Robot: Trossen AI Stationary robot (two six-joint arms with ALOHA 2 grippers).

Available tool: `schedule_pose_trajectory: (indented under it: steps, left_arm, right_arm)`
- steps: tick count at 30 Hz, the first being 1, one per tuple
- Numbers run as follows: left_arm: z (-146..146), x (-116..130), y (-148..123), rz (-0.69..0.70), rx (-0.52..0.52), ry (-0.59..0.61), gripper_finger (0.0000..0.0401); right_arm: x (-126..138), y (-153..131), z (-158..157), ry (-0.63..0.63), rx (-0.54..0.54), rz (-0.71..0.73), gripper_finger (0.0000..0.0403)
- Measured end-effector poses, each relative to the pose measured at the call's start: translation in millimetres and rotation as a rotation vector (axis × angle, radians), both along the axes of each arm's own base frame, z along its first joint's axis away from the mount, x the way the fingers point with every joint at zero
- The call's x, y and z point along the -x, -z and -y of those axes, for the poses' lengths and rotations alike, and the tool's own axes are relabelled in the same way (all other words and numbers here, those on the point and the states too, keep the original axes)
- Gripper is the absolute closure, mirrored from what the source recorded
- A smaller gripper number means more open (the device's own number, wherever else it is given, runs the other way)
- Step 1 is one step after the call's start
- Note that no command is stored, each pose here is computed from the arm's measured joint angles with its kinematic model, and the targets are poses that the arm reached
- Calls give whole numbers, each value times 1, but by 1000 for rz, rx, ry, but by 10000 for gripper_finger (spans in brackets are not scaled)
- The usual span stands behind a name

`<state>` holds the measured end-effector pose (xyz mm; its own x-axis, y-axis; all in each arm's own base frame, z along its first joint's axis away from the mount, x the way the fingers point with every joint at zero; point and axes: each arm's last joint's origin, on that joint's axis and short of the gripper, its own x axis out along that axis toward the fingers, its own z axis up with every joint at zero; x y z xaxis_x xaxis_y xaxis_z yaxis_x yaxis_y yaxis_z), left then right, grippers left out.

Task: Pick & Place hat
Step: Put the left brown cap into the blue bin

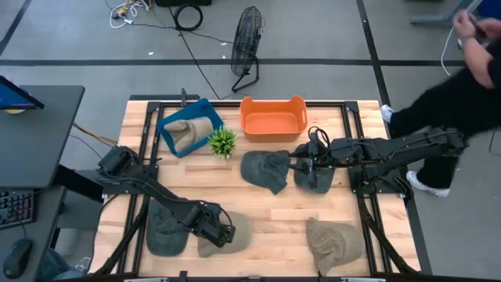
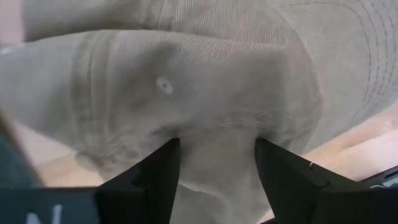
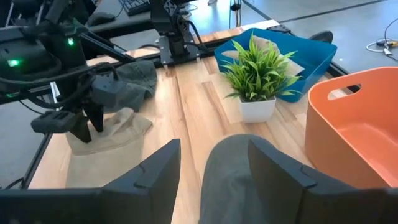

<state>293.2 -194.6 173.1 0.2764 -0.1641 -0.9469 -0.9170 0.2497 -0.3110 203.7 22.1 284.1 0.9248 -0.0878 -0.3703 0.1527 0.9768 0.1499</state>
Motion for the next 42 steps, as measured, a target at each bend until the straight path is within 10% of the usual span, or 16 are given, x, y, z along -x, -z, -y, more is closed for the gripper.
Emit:
schedule_pose_trajectory:
  steps: [10, 24, 42]
  left_arm:
    - [2, -3, 4, 20, -7, 42, 389]
    - [6, -10, -16, 50, -4, 28, 398]
    - [-28, 7, -170, -58, -348, -90, 399]
  right_arm:
    - [0, 0, 0, 0, 0, -2, 211]
    - [0, 0, 0, 0, 0, -2, 211]
    - [0, 0, 0, 1, -3, 1, 211]
